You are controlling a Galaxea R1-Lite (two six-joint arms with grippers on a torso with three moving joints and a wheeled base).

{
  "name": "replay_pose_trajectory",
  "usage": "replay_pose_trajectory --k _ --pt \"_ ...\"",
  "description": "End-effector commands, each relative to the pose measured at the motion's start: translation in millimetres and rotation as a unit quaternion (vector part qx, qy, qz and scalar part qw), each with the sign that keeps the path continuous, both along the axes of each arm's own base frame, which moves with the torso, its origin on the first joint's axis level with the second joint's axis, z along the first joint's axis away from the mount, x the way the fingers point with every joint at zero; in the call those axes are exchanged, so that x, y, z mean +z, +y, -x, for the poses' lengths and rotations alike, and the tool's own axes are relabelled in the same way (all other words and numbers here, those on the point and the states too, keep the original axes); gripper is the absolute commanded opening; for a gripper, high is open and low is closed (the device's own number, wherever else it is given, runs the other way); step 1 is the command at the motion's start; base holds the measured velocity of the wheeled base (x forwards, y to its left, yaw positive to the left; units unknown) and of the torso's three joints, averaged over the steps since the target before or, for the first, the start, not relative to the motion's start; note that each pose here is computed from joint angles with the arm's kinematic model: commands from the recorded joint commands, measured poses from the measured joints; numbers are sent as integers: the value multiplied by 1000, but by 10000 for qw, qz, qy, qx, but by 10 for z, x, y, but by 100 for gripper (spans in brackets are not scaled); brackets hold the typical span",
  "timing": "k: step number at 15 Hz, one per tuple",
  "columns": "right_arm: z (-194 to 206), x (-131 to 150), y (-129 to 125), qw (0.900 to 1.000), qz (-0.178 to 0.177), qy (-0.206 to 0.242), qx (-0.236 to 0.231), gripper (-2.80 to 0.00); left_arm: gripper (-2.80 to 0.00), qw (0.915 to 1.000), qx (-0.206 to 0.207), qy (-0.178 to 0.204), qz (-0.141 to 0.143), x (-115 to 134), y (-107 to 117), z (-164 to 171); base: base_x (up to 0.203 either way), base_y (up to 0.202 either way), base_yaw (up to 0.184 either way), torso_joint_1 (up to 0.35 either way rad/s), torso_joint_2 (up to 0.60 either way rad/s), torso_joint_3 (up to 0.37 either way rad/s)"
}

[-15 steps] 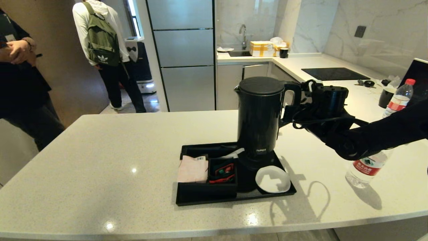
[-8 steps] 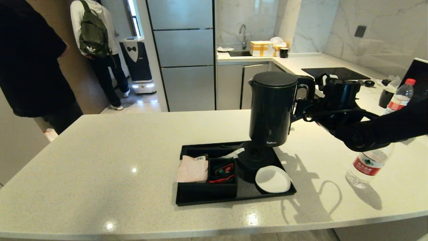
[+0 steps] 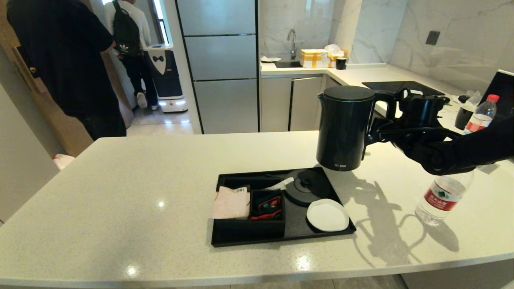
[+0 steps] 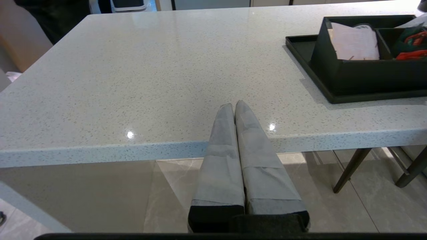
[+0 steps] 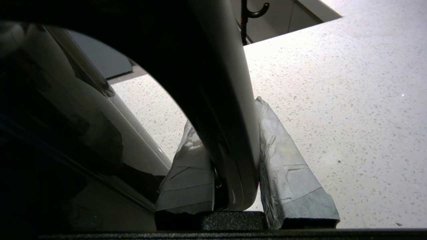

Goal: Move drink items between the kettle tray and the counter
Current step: Place it on the right

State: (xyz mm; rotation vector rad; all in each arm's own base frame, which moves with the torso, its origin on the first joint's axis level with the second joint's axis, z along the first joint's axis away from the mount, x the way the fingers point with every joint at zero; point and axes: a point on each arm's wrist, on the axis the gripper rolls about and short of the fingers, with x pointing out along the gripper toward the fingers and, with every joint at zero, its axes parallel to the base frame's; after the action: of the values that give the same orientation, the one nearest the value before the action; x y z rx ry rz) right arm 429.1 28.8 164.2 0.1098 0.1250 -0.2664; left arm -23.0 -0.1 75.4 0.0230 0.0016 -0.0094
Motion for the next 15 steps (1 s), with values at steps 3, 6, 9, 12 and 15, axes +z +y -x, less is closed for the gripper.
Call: replay_pose_trajectory --k 3,6,9,12,15 --pt "-61 -168 -37 9999 10 148 -56 -280 -280 10000 1 7 0 0 0 -1 0 0 0 0 0 0" --pt "-104 -236 -81 9997 -46 185 -121 -280 -280 10000 1 7 0 0 0 -1 0 0 0 0 0 0" --pt "-120 -301 -94 9995 -103 251 -154 -280 -280 10000 1 7 0 0 0 -1 0 0 0 0 0 0" --pt "-129 -312 -154 9994 -119 254 -226 -280 -280 10000 1 7 0 0 0 -1 0 0 0 0 0 0" --pt "-118 -352 -189 9991 -116 314 -265 -280 -280 10000 1 7 0 0 0 -1 0 0 0 0 0 0"
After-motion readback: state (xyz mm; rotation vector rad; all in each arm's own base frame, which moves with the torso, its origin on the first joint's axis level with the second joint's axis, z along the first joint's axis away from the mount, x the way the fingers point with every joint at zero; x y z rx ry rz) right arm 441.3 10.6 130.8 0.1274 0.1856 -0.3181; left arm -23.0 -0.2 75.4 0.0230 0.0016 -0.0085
